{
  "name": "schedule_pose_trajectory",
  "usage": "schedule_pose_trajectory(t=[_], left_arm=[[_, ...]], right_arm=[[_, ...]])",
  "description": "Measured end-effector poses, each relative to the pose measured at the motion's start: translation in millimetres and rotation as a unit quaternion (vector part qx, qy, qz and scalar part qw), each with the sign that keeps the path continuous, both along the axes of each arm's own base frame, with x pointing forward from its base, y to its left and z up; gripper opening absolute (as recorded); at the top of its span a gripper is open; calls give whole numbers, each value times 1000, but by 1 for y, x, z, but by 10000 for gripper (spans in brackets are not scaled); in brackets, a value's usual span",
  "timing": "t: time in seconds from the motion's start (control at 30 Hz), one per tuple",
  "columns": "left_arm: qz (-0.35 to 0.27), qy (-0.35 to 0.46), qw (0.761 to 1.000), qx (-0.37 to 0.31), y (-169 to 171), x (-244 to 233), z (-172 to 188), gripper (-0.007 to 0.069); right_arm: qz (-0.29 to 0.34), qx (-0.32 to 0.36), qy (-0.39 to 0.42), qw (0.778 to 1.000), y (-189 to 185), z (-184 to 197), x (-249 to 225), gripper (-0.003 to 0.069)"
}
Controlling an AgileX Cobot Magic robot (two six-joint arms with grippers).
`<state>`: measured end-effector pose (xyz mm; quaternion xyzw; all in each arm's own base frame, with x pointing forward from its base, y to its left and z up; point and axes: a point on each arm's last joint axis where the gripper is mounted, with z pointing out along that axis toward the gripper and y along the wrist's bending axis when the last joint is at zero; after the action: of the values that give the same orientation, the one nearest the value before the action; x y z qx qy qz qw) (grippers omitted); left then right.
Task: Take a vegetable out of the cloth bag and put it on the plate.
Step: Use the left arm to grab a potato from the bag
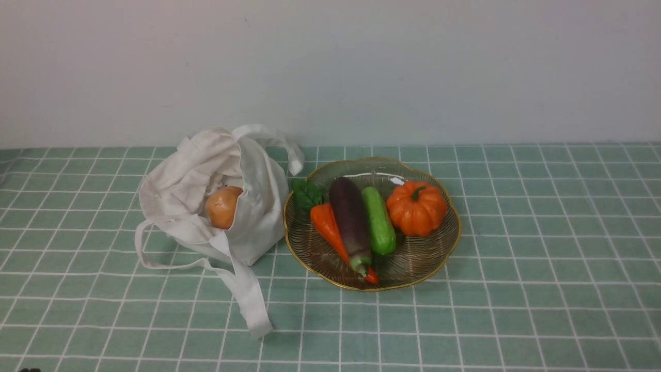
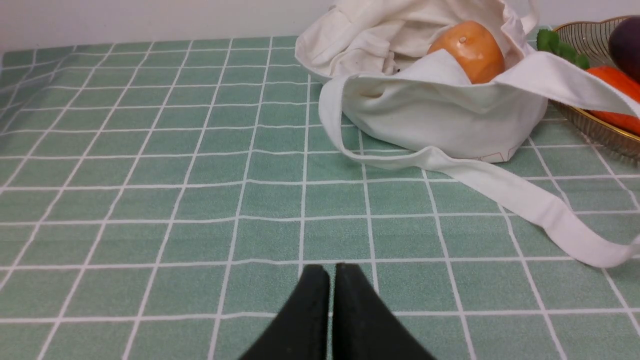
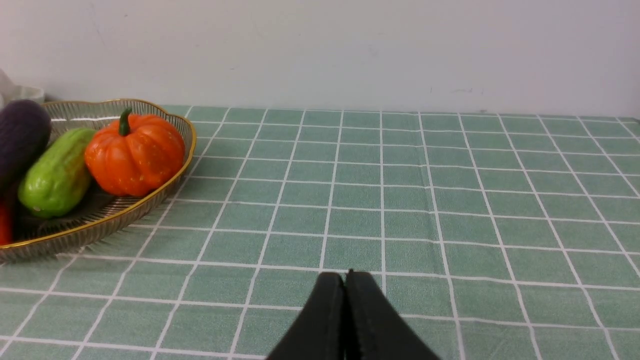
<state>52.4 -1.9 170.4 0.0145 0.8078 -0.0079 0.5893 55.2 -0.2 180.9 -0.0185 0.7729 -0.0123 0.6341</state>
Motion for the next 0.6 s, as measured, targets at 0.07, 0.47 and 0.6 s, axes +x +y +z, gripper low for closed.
schedule_pose_trajectory(t=[0.07,0.47,0.6], left_arm=[[0,0,1000,0,0,0,0,-4],[28,35,894,-446,-20,-1,5,-4],[27,52,798,-600,-26,-2,12,-4]], right_arm=[[0,0,0,1000,0,0,0,-15],[0,0,0,1000,0,0,0,-15],[0,0,0,1000,0,0,0,-15]])
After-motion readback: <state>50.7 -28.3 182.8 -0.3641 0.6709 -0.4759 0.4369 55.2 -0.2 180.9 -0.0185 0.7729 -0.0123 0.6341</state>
